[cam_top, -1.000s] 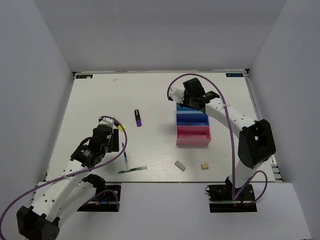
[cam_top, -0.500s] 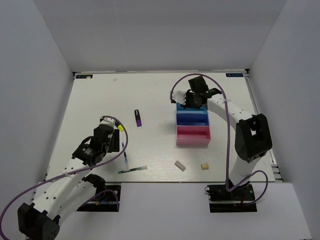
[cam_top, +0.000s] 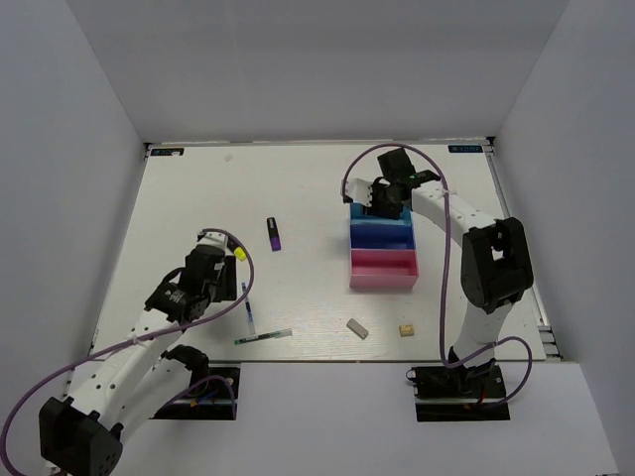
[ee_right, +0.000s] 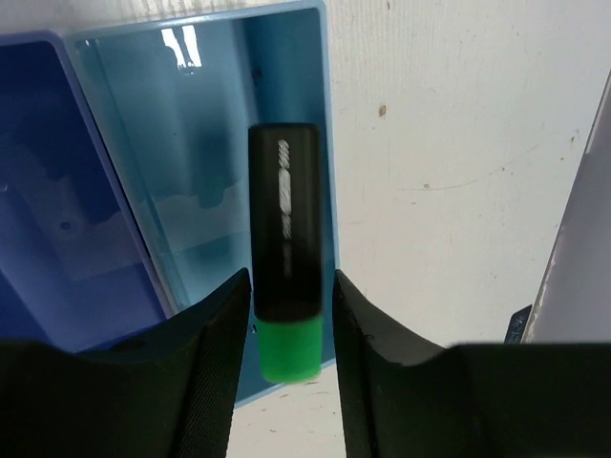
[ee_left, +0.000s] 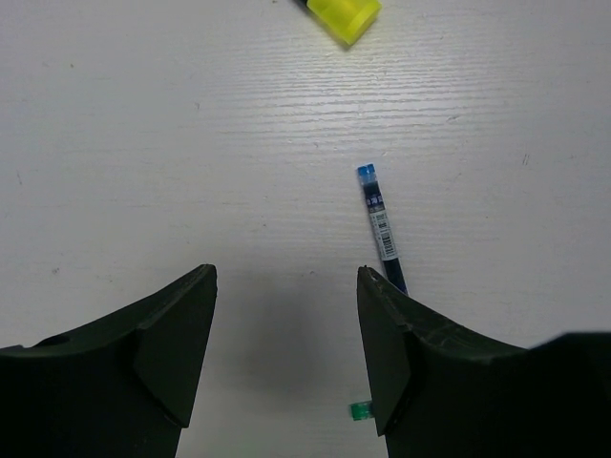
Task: Sort the stationery into containers
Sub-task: Place the pen in the storage box, then pick up the pen from the center of the board.
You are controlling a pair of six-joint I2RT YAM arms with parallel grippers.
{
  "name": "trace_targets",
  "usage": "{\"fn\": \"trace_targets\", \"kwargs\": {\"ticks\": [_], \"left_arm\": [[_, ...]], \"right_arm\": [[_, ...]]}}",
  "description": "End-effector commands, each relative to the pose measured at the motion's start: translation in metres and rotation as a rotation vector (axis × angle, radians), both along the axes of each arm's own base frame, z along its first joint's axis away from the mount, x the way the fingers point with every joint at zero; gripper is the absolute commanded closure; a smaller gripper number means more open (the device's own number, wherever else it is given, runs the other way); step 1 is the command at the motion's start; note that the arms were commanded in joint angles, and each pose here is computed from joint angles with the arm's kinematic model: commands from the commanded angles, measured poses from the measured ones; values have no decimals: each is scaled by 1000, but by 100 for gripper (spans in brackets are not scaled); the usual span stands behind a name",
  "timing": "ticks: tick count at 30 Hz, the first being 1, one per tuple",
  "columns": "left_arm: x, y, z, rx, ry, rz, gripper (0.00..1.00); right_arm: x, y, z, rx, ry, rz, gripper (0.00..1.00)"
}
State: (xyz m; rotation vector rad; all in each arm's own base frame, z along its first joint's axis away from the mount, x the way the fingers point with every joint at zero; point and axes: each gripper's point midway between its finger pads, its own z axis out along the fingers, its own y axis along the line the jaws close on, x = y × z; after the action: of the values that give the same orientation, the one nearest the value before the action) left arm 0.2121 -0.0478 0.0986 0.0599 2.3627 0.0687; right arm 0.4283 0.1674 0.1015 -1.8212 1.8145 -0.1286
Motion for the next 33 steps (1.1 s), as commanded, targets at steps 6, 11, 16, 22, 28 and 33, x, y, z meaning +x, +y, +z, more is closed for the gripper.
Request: {"fn": "trace_targets", "kwargs": {"ticks": [6,11,16,22,28,33], "left_arm": [[24,-13,16,-192,7,67,29],[41,-20,22,-220,22,97,36],[82,-25,43,-206,19,159,81],[111,-8,29,-56,207,413,37],[132,-22,1,-213,282,622,21],[142,-24,-22,-259,294,737,23]], "right_arm": [[-7,1,16,49,8,15,48],[-12,0,31,96,-4,-5,52],[-21,10,84,439,27,-386,100],[-95,31,95,635,289,-432,9],[-133,29,99,736,352,-458,100],[-142,21,95,768,348,-486,97]]}}
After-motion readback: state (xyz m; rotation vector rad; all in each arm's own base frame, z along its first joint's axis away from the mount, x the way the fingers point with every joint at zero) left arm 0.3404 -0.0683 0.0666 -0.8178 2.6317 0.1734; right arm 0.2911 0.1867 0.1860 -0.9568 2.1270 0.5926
